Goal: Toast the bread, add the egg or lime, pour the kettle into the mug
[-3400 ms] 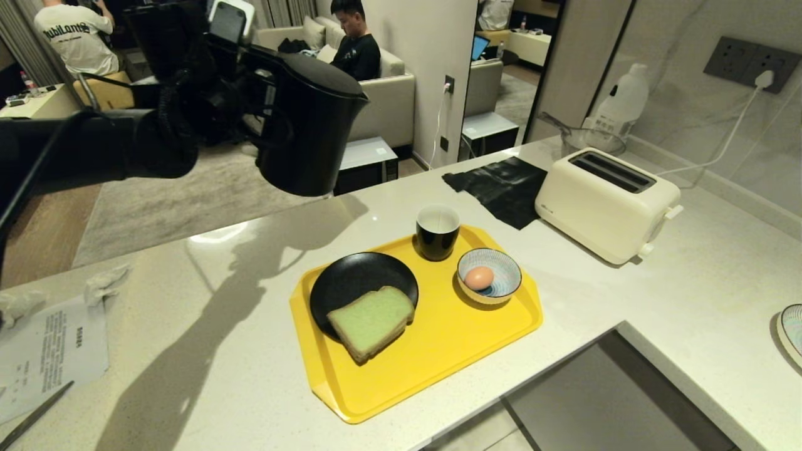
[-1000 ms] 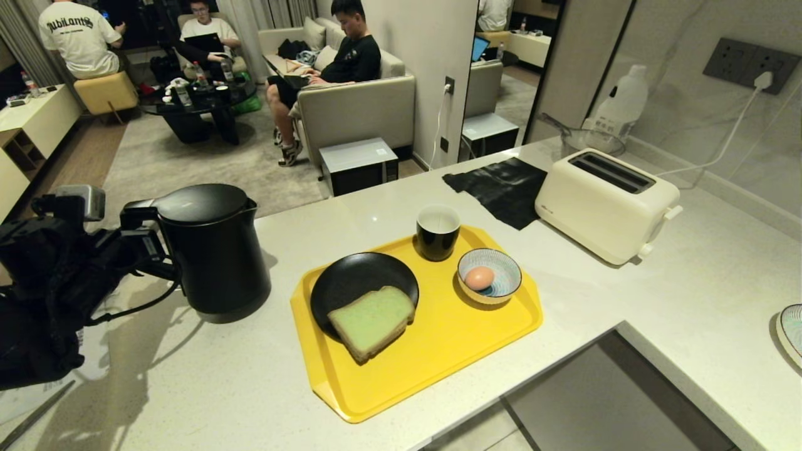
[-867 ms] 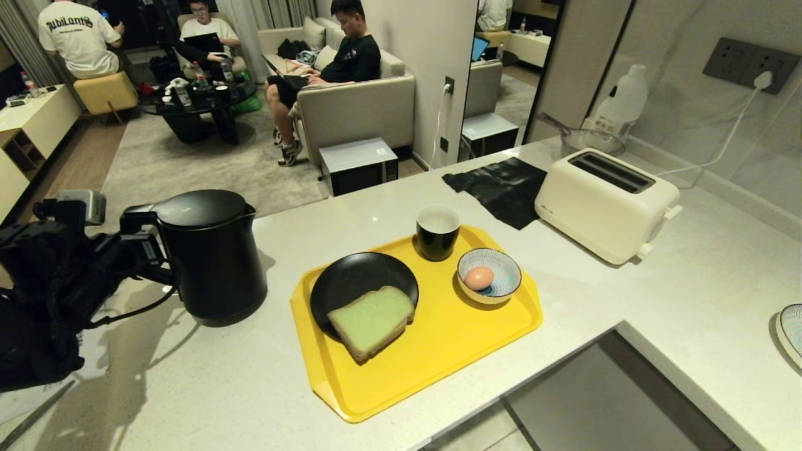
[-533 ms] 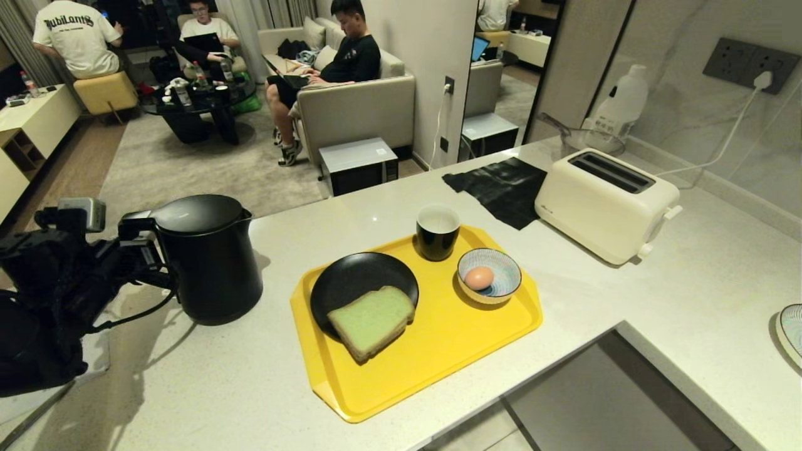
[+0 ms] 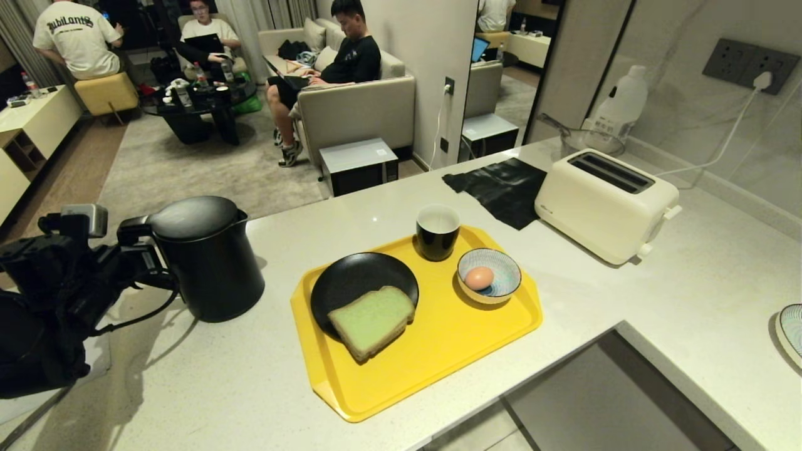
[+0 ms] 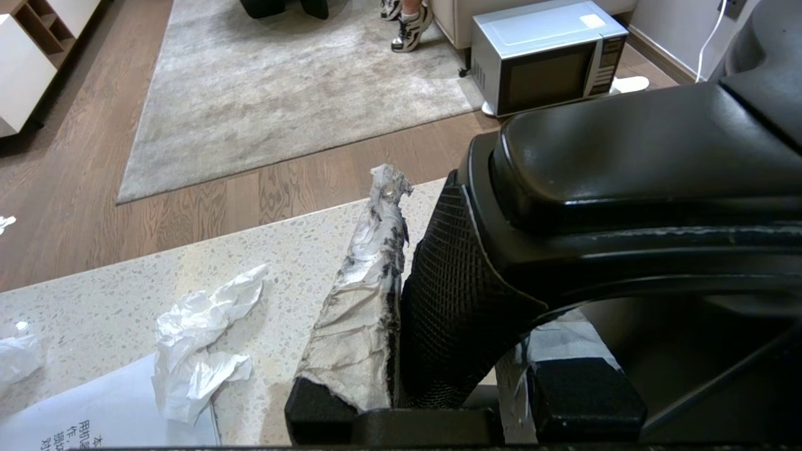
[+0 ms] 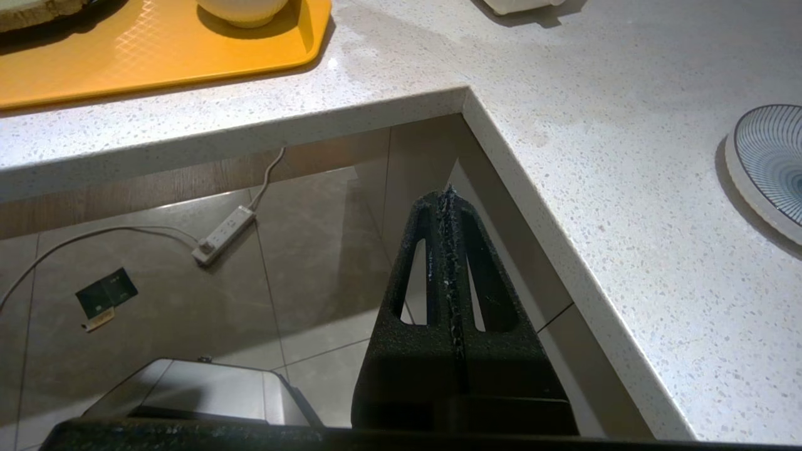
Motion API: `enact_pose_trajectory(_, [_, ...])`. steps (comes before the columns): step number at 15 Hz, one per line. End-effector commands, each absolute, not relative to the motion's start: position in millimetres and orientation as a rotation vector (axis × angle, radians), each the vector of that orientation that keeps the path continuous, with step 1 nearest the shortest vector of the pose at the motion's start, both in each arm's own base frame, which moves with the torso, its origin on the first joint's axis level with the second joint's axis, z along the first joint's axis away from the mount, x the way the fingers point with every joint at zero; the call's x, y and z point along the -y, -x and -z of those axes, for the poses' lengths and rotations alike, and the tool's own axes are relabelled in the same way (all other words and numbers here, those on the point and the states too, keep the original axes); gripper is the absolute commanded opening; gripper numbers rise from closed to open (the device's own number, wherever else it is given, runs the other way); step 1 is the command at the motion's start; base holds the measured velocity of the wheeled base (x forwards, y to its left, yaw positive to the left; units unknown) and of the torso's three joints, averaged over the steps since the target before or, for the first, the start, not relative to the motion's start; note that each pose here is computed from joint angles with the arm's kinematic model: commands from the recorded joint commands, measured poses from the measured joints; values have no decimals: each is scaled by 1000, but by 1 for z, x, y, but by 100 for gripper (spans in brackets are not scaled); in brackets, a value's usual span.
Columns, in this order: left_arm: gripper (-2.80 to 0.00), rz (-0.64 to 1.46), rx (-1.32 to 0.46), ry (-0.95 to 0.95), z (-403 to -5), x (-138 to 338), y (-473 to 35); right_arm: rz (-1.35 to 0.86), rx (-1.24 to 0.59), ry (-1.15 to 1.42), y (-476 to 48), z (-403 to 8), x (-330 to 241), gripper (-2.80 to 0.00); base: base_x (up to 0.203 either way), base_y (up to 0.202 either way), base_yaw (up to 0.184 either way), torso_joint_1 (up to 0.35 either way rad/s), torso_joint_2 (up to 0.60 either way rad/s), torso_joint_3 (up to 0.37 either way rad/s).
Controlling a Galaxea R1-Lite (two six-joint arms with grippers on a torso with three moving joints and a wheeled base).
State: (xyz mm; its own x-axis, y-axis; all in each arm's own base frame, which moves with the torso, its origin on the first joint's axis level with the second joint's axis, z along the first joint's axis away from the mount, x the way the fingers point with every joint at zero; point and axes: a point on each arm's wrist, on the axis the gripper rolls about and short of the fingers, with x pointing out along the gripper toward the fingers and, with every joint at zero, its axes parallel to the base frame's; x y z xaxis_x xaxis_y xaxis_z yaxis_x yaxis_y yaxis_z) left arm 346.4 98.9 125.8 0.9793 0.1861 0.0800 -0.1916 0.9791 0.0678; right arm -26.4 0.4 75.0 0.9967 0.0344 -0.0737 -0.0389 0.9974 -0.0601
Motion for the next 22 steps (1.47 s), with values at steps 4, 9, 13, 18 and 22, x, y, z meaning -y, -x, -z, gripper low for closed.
enact_pose_trajectory(4, [-280, -188, 73, -78, -125, -98, -345, -38, -74, 62, 26, -75, 0, -280, 0, 0, 0, 0, 0, 0])
enact_pose_trajectory(9, [-280, -188, 68, -79, -125, -98, -344, -38, -74, 62, 26, -75, 0, -280, 0, 0, 0, 0, 0, 0])
enact_pose_trajectory(13, [-280, -186, 61, -83, -122, -98, -345, -38, -74, 62, 26, -75, 0, -280, 0, 0, 0, 0, 0, 0])
enact_pose_trajectory(18, [-280, -182, 61, -91, -122, -97, -345, -38, -74, 62, 26, -75, 0, -280, 0, 0, 0, 0, 0, 0])
enact_pose_trajectory(22, [-280, -183, 59, -103, -122, -97, -346, -38, -74, 62, 26, -75, 0, -280, 0, 0, 0, 0, 0, 0])
